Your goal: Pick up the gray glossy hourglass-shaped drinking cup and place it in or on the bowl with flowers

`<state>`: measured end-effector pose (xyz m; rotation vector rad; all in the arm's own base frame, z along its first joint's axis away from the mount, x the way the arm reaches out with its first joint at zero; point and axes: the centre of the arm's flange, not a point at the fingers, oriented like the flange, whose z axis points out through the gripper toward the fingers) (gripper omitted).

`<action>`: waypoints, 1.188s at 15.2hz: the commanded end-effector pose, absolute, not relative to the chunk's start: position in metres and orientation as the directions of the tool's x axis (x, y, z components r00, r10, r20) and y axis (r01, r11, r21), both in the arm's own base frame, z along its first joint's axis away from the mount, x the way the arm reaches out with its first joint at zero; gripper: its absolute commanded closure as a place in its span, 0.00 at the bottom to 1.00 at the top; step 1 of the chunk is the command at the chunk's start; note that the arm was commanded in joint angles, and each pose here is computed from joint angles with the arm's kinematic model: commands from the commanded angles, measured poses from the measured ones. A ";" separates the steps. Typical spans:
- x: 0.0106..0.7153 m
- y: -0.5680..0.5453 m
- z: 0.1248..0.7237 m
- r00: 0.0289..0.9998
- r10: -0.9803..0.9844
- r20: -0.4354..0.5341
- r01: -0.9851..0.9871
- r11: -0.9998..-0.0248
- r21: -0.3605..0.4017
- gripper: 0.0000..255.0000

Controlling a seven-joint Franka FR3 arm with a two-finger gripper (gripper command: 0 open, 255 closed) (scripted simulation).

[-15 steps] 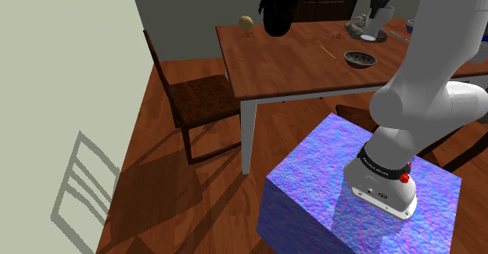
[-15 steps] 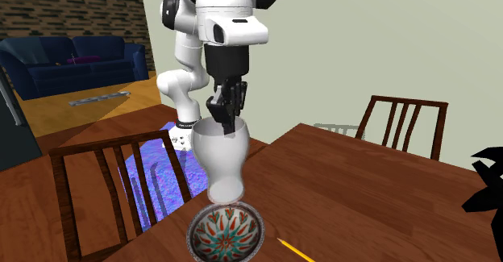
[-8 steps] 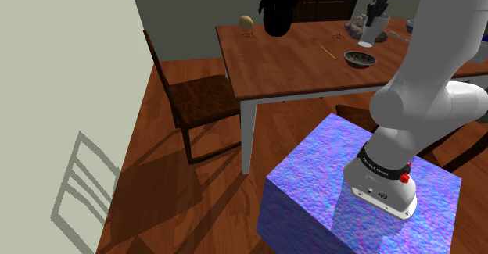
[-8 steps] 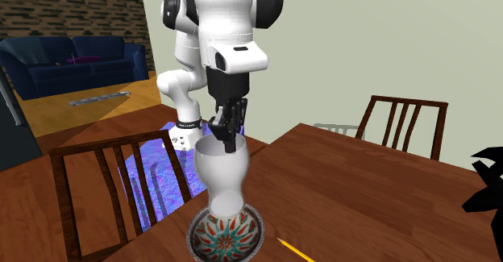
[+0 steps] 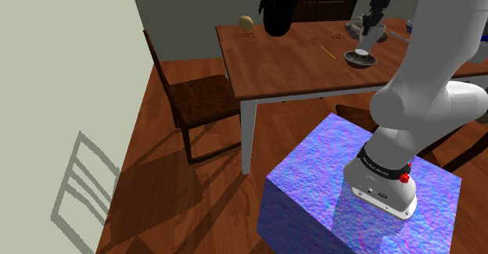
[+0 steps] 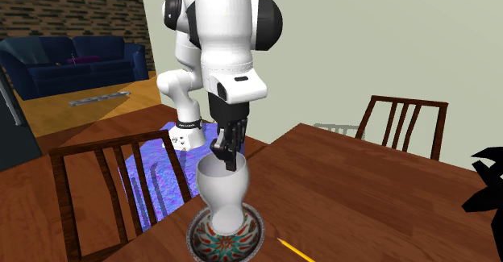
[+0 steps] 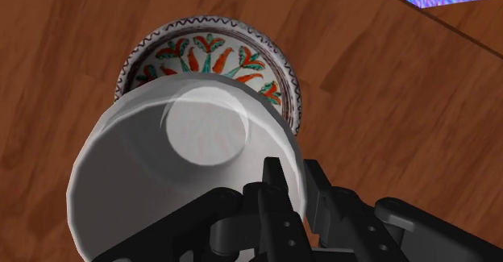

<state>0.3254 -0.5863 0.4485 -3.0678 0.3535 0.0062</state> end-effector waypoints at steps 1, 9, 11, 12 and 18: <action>0.325 -0.586 0.439 0.974 -0.227 -0.009 -0.227 -0.972 -0.052 1.00; 0.325 -0.586 0.423 0.974 -0.227 -0.009 -0.227 -0.972 -0.052 1.00; 0.325 -0.586 0.423 0.974 -0.227 -0.009 -0.227 -0.972 -0.052 1.00; 0.325 -0.586 0.423 0.974 -0.227 -0.009 -0.227 -0.972 -0.052 1.00; 0.325 -0.586 0.423 0.974 -0.227 -0.009 -0.227 -0.972 -0.052 0.00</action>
